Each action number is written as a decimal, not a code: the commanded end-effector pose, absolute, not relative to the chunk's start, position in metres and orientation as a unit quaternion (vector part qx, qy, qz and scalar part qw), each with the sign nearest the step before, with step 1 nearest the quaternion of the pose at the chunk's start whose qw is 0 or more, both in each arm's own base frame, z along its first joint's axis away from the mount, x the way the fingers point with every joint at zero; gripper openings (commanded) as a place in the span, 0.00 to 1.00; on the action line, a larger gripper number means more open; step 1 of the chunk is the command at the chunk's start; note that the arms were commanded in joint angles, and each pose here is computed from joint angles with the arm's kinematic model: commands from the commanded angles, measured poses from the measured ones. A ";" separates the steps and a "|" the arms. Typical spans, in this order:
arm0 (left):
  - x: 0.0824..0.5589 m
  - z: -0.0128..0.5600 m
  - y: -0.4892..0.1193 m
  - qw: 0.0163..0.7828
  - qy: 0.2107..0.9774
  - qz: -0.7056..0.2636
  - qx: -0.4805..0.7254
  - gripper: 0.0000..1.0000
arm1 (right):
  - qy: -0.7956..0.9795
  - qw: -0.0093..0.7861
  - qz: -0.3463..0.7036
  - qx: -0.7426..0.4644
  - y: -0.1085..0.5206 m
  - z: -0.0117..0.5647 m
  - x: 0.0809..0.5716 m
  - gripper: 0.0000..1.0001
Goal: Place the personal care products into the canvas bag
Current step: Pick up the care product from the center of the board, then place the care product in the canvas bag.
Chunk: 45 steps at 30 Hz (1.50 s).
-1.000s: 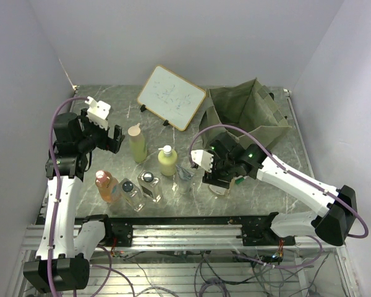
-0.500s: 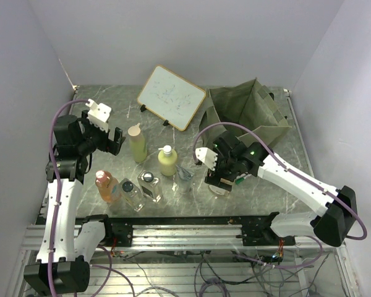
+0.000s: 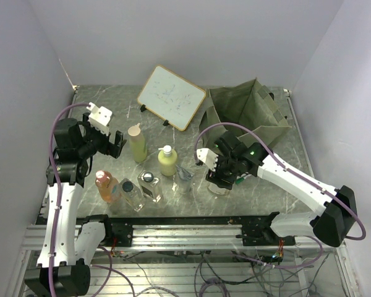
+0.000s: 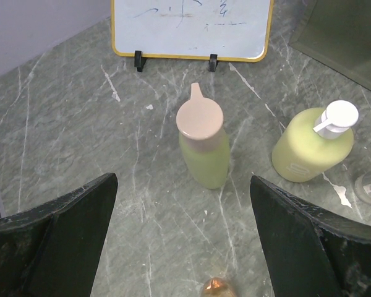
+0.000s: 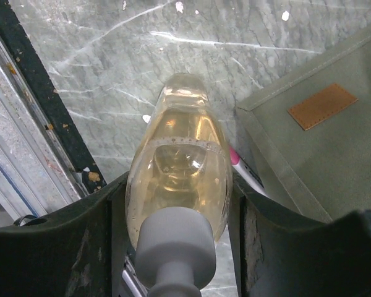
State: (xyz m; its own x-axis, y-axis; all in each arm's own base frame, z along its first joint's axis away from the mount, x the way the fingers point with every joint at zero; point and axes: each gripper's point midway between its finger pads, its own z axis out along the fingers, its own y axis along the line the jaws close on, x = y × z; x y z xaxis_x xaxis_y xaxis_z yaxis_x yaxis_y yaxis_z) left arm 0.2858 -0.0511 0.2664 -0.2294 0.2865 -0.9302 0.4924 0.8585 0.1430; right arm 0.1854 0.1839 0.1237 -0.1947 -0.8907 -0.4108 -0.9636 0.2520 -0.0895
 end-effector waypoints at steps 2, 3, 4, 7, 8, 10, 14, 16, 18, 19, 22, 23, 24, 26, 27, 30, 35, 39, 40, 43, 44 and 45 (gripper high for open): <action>0.284 0.279 -0.057 0.586 0.759 -0.103 0.264 0.99 | 0.758 0.216 0.112 -0.606 0.191 0.127 0.186 0.45; 0.283 0.280 -0.059 0.585 0.758 -0.110 0.266 0.99 | 0.754 0.223 0.115 -0.607 0.193 0.132 0.187 0.40; 0.283 0.282 -0.062 0.585 0.756 -0.117 0.269 0.99 | 0.750 0.229 0.120 -0.609 0.196 0.137 0.187 0.36; 0.284 0.286 -0.067 0.582 0.756 -0.135 0.269 0.99 | 0.736 0.246 0.139 -0.615 0.203 0.153 0.186 0.23; 0.285 0.286 -0.067 0.580 0.757 -0.137 0.268 0.99 | 0.731 0.253 0.143 -0.617 0.205 0.159 0.186 0.17; 0.289 0.285 -0.066 0.576 0.761 -0.138 0.266 0.99 | 0.725 0.264 0.149 -0.618 0.208 0.170 0.186 0.07; 0.294 0.283 -0.061 0.566 0.772 -0.128 0.261 0.99 | 0.714 0.278 0.155 -0.624 0.209 0.190 0.184 0.00; 0.294 0.282 -0.060 0.562 0.774 -0.124 0.265 0.99 | 0.707 0.291 0.156 -0.625 0.210 0.202 0.185 0.00; 0.295 0.282 -0.059 0.560 0.775 -0.120 0.269 0.99 | 0.697 0.306 0.152 -0.630 0.211 0.214 0.187 0.00; 0.295 0.281 -0.059 0.559 0.775 -0.118 0.270 0.99 | 0.694 0.316 0.148 -0.630 0.211 0.219 0.189 0.00; 0.294 0.279 -0.058 0.556 0.776 -0.115 0.275 0.99 | 0.681 0.353 0.136 -0.627 0.213 0.247 0.197 0.00; 0.294 0.279 -0.058 0.554 0.776 -0.113 0.278 0.99 | 0.676 0.366 0.135 -0.625 0.214 0.257 0.199 0.00; 0.293 0.278 -0.057 0.551 0.778 -0.111 0.281 0.99 | 0.671 0.379 0.133 -0.623 0.215 0.267 0.202 0.00; 0.294 0.279 -0.055 0.549 0.779 -0.104 0.283 0.99 | 0.661 0.402 0.135 -0.620 0.218 0.288 0.204 0.00; 0.295 0.279 -0.054 0.548 0.780 -0.102 0.283 0.99 | 0.655 0.413 0.136 -0.619 0.220 0.298 0.205 0.00; 0.296 0.281 -0.053 0.549 0.781 -0.101 0.282 0.99 | 0.642 0.441 0.141 -0.611 0.225 0.328 0.208 0.00; 0.299 0.282 -0.053 0.545 0.784 -0.104 0.276 0.99 | 0.632 0.493 0.138 -0.582 0.232 0.379 0.220 0.00; 0.301 0.281 -0.053 0.540 0.789 -0.108 0.272 0.99 | 0.620 0.540 0.146 -0.550 0.240 0.427 0.230 0.00; 0.302 0.282 -0.053 0.540 0.789 -0.109 0.271 0.99 | 0.623 0.550 0.144 -0.538 0.242 0.436 0.236 0.00; 0.303 0.284 -0.054 0.543 0.787 -0.111 0.271 0.99 | 0.630 0.589 0.123 -0.491 0.241 0.468 0.255 0.00; 0.302 0.286 -0.055 0.545 0.785 -0.112 0.272 0.99 | 0.632 0.604 0.114 -0.473 0.238 0.479 0.262 0.00; 0.302 0.287 -0.055 0.547 0.783 -0.113 0.273 0.99 | 0.631 0.619 0.107 -0.455 0.236 0.491 0.267 0.00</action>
